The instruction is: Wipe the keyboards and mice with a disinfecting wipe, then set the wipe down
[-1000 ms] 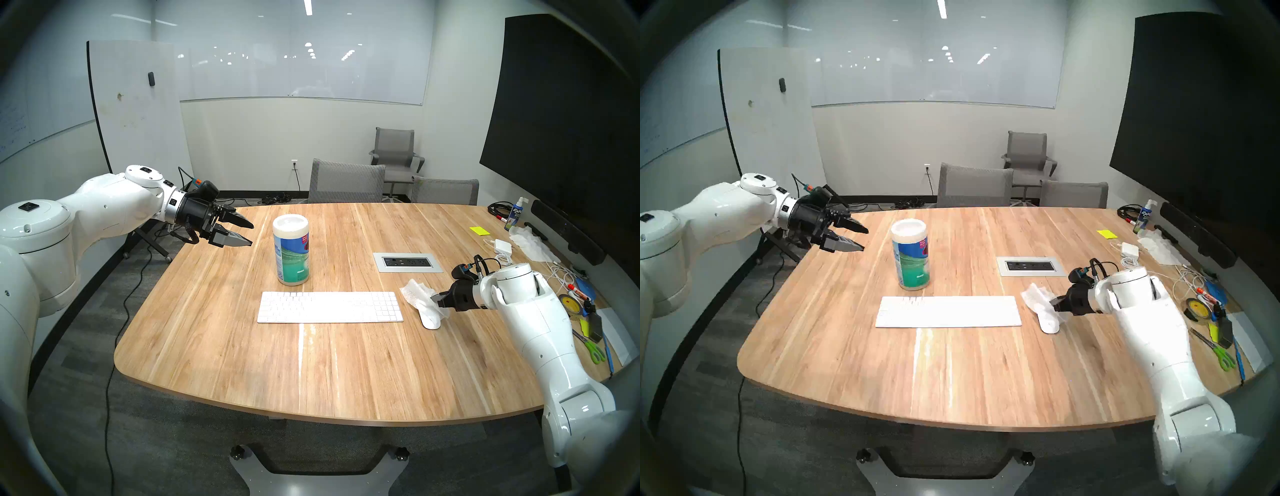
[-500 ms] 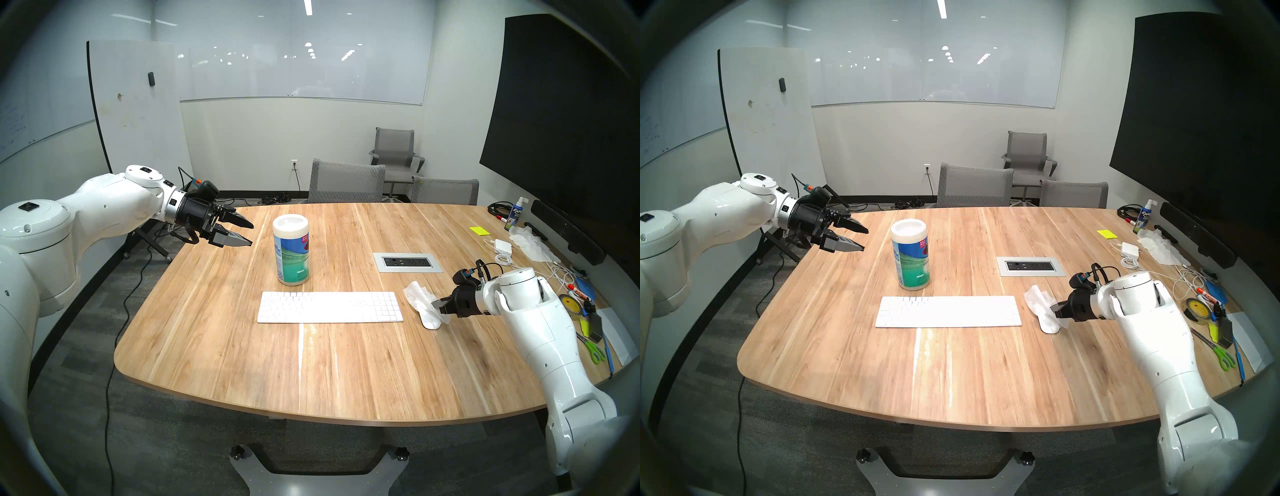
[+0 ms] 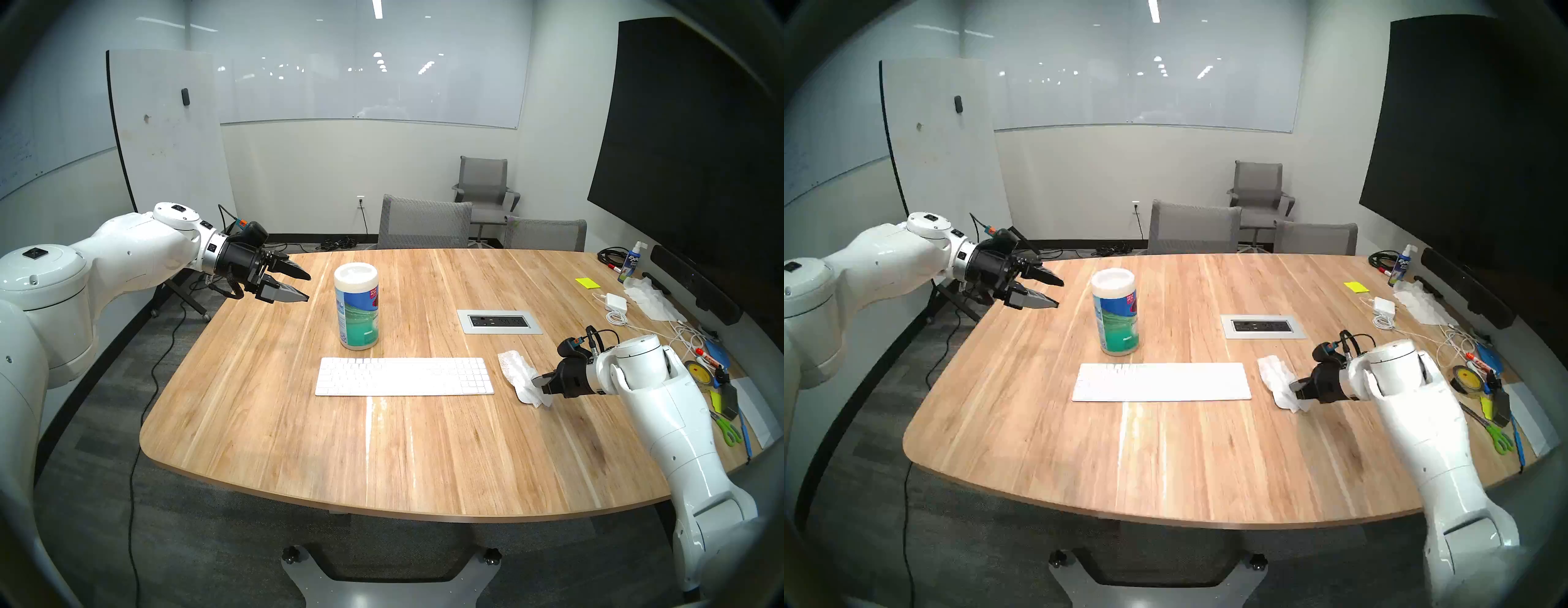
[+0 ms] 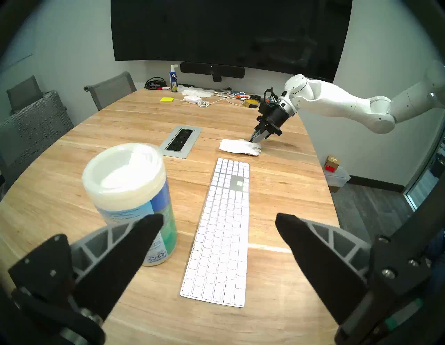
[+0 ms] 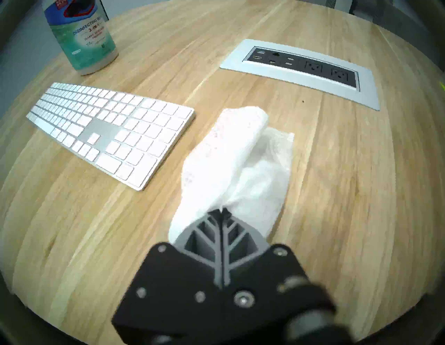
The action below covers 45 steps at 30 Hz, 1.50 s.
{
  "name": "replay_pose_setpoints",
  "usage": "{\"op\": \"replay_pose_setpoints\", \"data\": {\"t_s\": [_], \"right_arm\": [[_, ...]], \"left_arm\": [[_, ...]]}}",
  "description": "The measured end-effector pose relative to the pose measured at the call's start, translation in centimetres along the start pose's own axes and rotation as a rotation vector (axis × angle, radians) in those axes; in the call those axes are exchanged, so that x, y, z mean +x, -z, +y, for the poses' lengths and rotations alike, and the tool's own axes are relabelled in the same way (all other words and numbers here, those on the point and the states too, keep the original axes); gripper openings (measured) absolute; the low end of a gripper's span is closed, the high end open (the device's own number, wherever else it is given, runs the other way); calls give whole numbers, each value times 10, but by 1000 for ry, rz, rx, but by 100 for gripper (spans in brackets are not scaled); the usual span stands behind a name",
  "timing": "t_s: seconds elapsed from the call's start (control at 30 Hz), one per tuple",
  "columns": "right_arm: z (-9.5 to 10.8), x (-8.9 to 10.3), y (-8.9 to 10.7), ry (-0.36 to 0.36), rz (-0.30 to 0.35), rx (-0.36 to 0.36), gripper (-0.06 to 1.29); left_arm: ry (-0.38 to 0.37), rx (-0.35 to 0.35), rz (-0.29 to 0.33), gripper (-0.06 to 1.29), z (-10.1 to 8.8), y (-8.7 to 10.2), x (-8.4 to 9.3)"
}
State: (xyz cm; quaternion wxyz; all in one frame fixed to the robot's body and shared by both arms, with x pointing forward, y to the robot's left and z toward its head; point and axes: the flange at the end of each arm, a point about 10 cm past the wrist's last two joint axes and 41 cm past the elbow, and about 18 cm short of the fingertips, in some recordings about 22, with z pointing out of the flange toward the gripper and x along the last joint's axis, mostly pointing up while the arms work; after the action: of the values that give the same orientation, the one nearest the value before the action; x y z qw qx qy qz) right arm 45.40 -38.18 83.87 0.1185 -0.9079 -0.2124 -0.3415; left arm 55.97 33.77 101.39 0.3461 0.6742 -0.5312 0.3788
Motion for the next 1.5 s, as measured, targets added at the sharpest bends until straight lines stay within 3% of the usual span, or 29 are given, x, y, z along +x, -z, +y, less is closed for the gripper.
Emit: {"op": "replay_pose_setpoints", "data": {"t_s": [0.8, 1.5], "right_arm": [[-13, -22, 19, 10, -20, 53, -3], [-34, -9, -6, 19, 7, 62, -3]], "left_arm": [[0, 0, 0, 127, 0, 0, 0], [-1, 0, 0, 127, 0, 0, 0]]}}
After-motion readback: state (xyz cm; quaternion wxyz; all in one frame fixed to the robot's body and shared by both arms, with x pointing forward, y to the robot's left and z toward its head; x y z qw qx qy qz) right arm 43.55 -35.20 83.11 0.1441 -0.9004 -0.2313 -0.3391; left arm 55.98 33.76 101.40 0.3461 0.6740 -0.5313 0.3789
